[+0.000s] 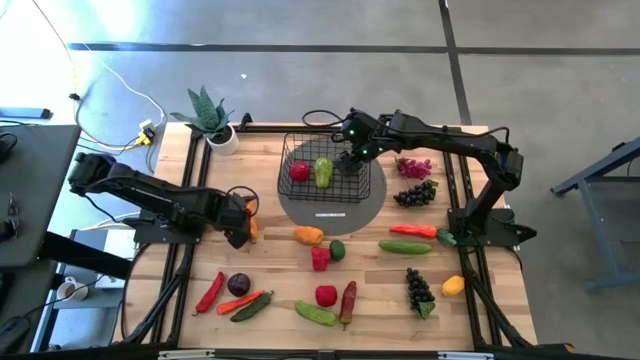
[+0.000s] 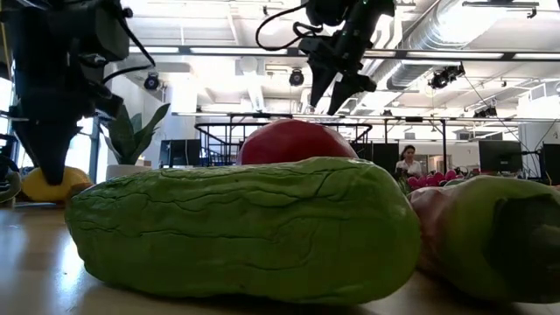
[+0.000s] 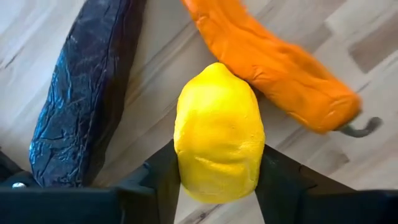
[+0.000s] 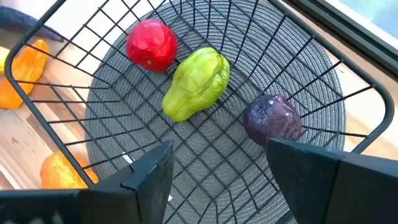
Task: Build produce basket
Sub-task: Put the left lemon into the wire basket
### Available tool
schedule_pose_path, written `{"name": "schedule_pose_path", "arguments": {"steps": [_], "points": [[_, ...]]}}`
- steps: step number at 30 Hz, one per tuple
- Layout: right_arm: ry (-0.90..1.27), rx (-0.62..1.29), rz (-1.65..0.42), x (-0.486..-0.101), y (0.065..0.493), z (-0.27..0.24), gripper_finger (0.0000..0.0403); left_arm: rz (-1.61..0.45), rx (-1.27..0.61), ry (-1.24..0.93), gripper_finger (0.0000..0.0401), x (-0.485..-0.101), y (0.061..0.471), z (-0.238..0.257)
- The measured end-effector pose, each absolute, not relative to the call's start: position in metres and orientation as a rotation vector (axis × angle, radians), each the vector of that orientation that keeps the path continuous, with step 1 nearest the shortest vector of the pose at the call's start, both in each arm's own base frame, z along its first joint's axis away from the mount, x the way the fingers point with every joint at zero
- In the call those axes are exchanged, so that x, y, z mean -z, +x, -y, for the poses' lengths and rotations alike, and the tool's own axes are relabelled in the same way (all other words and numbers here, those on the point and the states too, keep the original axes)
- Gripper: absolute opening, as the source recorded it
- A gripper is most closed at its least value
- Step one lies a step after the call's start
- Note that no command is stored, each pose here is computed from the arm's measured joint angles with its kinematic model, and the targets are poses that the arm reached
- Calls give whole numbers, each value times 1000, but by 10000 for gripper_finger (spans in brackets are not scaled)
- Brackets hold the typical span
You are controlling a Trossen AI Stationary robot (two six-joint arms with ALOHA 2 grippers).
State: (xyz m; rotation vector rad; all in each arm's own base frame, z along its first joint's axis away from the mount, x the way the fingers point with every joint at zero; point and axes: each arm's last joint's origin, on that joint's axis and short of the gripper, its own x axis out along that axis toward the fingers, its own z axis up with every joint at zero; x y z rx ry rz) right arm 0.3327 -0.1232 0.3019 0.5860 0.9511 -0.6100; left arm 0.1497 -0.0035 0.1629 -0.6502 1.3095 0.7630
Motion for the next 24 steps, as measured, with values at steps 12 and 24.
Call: {"name": "schedule_pose_path", "arguments": {"steps": [12,24], "points": [[627,616,-893,-304,344,101,236,-1028,-627,-531,160,-222,152,0],[644,779,-745,-315,343,99,236,-804,-591,-284,161,-280,169,-26]]}}
